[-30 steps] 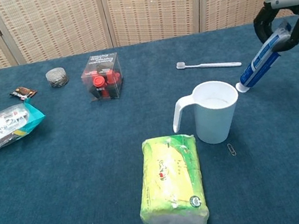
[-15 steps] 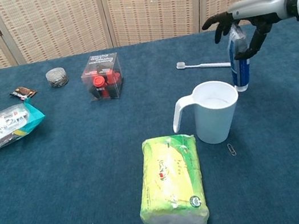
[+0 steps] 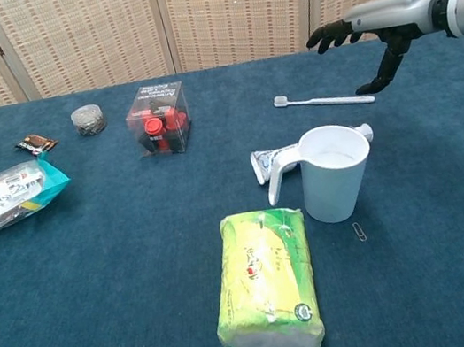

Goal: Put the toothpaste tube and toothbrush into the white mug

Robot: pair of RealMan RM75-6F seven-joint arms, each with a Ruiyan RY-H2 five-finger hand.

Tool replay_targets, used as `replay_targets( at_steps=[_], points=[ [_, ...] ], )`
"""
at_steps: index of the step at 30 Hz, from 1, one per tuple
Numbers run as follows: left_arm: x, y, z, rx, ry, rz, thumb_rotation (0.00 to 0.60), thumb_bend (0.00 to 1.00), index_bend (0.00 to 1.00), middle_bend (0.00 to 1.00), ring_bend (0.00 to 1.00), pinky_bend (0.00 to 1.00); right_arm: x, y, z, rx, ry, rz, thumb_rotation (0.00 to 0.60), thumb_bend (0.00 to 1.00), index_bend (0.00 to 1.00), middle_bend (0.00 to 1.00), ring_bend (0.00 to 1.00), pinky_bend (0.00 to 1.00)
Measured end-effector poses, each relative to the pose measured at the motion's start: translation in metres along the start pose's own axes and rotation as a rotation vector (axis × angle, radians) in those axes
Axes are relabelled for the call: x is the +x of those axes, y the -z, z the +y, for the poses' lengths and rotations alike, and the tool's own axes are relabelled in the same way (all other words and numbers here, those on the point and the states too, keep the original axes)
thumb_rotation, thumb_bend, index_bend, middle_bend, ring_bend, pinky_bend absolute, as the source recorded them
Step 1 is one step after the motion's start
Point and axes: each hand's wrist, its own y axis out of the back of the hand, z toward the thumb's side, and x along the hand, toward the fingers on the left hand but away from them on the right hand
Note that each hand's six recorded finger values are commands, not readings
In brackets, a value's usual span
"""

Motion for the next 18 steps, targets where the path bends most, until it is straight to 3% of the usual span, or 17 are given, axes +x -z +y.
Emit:
replay_targets(
  at_steps=[8,18],
  points=[
    [0.0,-0.002,0.0,0.002,0.002,-0.005,0.6,0.31,0.19,0.05,0.04,0.13,-0.001,-0.009,-0.011,0.046,-0.024,0.02,0.6,0.2,0.02,0.17,0.09,0.13],
    [-0.002,-0.004,0.002,0.001,0.0,-0.006,0.6,0.31,0.19,0.05,0.04,0.13,-0.01,-0.038,-0.047,0.169,-0.073,0.088,0.6,0.2,0.1,0.2,0.09,0.13]
  ],
)
